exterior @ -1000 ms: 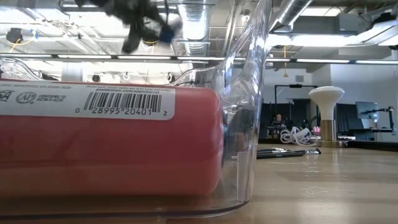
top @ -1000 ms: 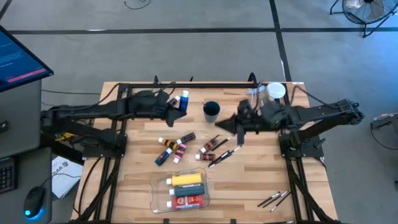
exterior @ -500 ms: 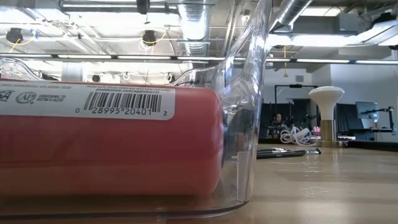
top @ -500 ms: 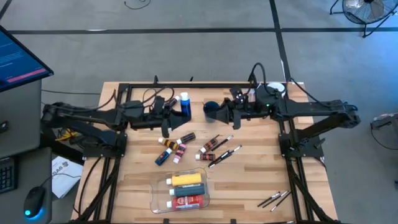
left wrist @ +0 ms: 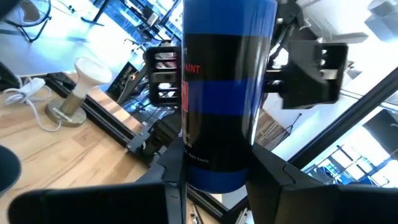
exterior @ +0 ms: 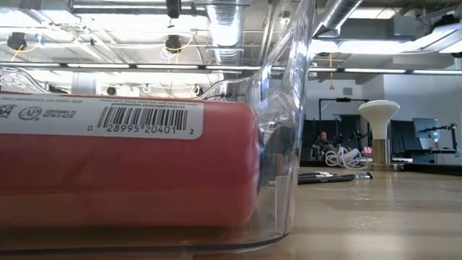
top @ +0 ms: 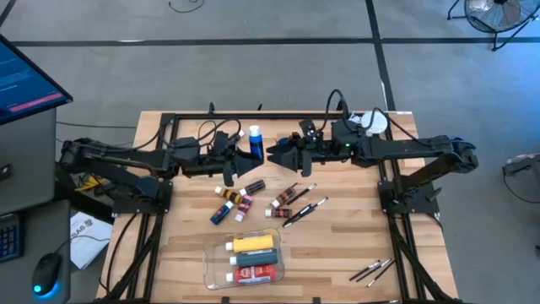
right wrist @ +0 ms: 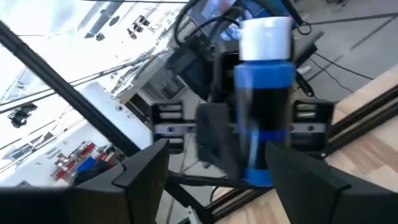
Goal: Pick & Place Paint Supplies
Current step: Put the top small blue paint bottle into the transparent bin
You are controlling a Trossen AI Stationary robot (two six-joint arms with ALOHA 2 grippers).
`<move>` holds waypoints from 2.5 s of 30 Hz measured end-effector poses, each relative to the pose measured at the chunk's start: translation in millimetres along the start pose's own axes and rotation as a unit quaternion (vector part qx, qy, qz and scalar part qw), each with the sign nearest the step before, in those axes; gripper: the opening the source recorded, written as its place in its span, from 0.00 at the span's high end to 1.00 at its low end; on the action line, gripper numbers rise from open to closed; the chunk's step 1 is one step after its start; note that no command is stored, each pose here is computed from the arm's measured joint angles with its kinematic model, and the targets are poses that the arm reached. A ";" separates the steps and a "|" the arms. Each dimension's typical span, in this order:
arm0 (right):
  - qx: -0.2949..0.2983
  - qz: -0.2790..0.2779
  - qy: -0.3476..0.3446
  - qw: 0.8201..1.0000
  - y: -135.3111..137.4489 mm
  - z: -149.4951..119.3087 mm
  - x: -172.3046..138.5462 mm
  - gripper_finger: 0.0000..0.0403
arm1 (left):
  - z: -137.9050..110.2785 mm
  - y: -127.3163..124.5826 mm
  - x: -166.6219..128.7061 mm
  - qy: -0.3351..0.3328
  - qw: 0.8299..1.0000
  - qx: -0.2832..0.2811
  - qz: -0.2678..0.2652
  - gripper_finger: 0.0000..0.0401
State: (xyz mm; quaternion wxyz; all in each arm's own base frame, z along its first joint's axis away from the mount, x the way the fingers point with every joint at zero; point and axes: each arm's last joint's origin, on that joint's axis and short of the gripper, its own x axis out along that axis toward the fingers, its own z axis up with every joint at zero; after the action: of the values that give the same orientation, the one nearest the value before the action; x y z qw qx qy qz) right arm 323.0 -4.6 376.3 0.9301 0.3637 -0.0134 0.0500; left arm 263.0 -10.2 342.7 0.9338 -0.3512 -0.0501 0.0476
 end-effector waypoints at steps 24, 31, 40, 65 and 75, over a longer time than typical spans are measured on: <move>-0.004 0.020 0.032 0.999 -6.3 0.3 46.7 0.44 | -2.8 -5.1 0.6 0.013 0.999 -0.013 -0.030 0.80; -0.011 0.013 0.035 0.999 -6.2 3.1 43.5 0.73 | -3.9 -7.5 0.0 0.014 0.999 -0.012 -0.034 0.80; -0.009 -0.005 0.096 0.995 -8.4 -3.1 38.6 0.79 | -8.9 -8.6 -2.0 0.054 0.997 -0.017 -0.058 0.70; 0.009 -0.061 0.372 0.926 19.5 -59.1 -6.1 0.79 | 45.0 -13.0 24.2 0.346 0.935 -0.052 -0.064 0.62; 0.013 -0.046 0.324 0.945 23.1 -61.2 9.1 0.79 | 27.7 -4.4 65.4 0.392 0.912 -0.072 -0.100 0.57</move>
State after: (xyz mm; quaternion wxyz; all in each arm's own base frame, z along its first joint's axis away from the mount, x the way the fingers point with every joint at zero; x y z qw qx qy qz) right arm 329.0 54.5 347.4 0.8809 0.3400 0.3059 0.1219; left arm 324.5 12.7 370.3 0.8504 -0.4009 0.2823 -0.1910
